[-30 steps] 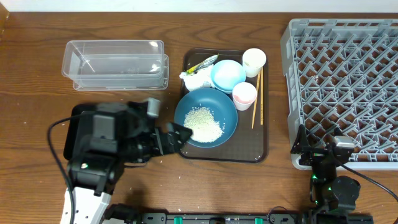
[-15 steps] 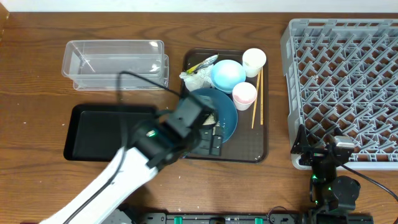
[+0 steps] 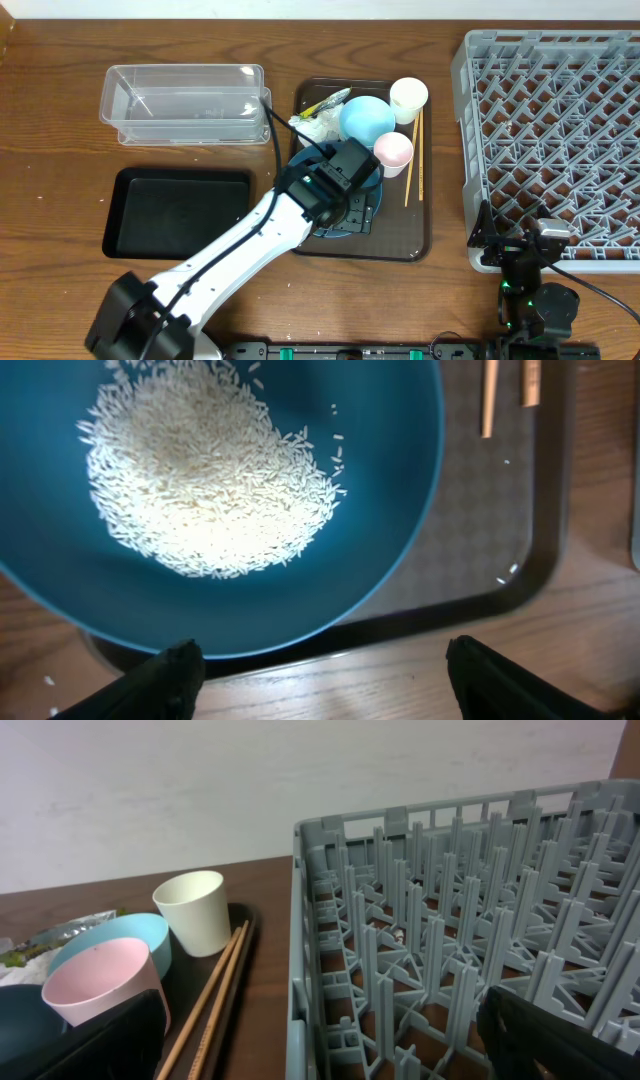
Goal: Sort waste into correct bins and load items into the dishwasher rack
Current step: 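Move the left gripper over the blue plate of rice, then grasp the blue plate rim with the left gripper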
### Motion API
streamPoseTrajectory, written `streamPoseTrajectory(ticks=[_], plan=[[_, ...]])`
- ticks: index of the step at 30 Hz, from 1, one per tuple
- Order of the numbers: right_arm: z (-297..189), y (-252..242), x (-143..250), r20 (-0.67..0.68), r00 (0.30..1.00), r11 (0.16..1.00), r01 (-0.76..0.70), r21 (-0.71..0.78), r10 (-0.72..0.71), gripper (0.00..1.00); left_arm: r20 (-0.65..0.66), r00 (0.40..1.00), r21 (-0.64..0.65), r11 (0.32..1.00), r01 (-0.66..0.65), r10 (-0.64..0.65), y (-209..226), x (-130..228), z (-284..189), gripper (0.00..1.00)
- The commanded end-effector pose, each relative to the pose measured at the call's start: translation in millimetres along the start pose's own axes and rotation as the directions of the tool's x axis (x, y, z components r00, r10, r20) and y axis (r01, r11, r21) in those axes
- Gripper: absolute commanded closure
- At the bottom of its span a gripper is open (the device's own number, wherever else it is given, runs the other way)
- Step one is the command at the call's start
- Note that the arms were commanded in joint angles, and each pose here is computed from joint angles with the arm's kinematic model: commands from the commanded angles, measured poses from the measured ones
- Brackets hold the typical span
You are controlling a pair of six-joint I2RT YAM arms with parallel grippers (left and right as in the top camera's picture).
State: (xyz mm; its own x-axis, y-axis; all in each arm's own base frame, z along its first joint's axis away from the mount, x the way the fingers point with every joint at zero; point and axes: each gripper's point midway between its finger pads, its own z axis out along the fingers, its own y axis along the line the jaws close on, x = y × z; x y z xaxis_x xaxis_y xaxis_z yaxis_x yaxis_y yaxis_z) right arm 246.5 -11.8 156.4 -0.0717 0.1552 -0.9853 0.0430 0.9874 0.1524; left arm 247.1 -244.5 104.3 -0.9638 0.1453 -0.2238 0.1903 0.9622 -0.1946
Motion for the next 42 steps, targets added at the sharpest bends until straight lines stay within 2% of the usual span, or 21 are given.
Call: streamPoseTrajectory(ticks=[1,4,7,12,25,32,42], plan=[[0,7,2,-0.005,1.000,0.999,-0.005,-0.032,0.005,0.01,0.011,1.000,-0.034,0.999,0.002,-0.002,2,-6,7,0.22],[0,7,2,-0.005,1.000,0.999,-0.005,-0.032,0.005,0.01,0.014,1.000,-0.084,0.996,0.003,-0.001,10,-9,19,0.22],[0,7,2,-0.005,1.000,0.999,-0.005,-0.032,0.005,0.01,-0.002,1.000,-0.095,0.995,0.002,-0.002,10,-9,32,0.26],[0,7,2,-0.005,1.000,0.999,-0.005,-0.032,0.005,0.01,-0.013,1.000,-0.101,0.995,-0.004,0.003,8,-9,45,0.27],[0,7,2,-0.005,1.000,0.999,-0.005,-0.032,0.005,0.01,0.056,0.991,-0.033,0.992,-0.124,0.126,-35,-10,53,0.27],[0,7,2,-0.005,1.000,0.999,-0.005,-0.032,0.005,0.01,0.095,0.986,-0.126,0.984,-0.126,0.139,-24,-18,62,0.27],[0,7,2,-0.005,1.000,0.999,-0.005,-0.032,0.005,0.01,0.097,0.987,-0.132,0.985,-0.114,0.127,-22,-17,69,0.31]])
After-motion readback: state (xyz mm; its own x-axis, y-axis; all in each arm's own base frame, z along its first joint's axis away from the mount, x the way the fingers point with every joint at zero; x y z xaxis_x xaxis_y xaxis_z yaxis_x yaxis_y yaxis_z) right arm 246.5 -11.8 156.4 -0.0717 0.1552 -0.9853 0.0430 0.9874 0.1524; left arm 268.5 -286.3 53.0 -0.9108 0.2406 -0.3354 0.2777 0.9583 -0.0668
